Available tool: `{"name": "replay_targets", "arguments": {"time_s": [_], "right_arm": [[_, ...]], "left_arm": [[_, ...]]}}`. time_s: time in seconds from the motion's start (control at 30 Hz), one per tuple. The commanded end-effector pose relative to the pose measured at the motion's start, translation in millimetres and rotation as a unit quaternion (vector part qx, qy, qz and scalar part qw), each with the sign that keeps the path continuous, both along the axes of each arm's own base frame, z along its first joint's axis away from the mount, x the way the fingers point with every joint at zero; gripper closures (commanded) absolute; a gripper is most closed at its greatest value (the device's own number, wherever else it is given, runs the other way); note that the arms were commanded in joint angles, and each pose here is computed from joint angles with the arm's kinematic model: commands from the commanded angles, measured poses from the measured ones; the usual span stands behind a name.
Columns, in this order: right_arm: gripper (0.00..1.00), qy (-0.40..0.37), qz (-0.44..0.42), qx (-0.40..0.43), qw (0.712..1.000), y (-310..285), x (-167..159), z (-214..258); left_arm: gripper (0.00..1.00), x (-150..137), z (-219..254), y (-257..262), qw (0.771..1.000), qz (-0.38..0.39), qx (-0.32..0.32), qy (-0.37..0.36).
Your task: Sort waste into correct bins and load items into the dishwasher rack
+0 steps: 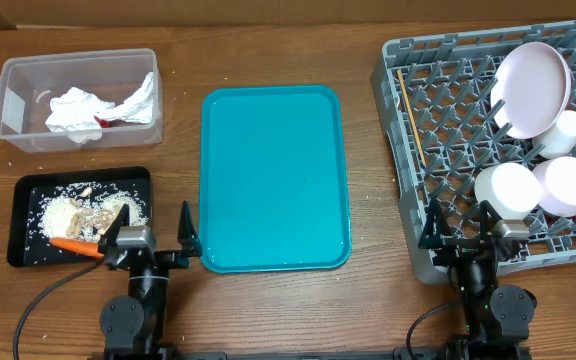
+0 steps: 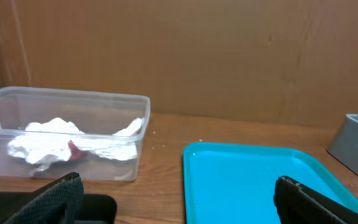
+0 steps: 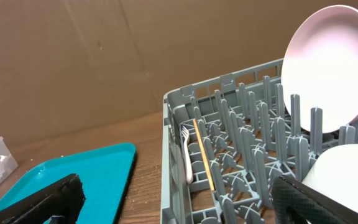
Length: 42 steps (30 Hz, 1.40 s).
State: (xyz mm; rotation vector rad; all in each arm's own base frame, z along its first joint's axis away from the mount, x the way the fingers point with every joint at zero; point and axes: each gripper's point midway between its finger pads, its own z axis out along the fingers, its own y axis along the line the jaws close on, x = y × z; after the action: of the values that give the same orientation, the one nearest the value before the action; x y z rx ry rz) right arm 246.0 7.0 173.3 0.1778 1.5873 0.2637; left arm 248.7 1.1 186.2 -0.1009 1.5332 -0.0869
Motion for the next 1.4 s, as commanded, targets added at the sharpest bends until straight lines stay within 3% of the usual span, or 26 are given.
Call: {"name": "replay_targets", "arguments": {"time_s": [0.0,0.1,1.37], "right_arm": [[0.0,-0.001,-0.008,0.0,1.0,-3,0,-2],[0.0,-0.001,-0.008,0.0,1.0,-3,0,-2],[0.0,-0.001,-0.008,0.0,1.0,-3,0,-2]], "left_arm": [[0.0,-3,-1,13,0.999,0.034,0.008,-0.003],[0.0,-4,-30,22,0.997,0.051,0.013,0.056],[0.0,-4,-29,21,0.997,0.045,0.017,0.055]]}}
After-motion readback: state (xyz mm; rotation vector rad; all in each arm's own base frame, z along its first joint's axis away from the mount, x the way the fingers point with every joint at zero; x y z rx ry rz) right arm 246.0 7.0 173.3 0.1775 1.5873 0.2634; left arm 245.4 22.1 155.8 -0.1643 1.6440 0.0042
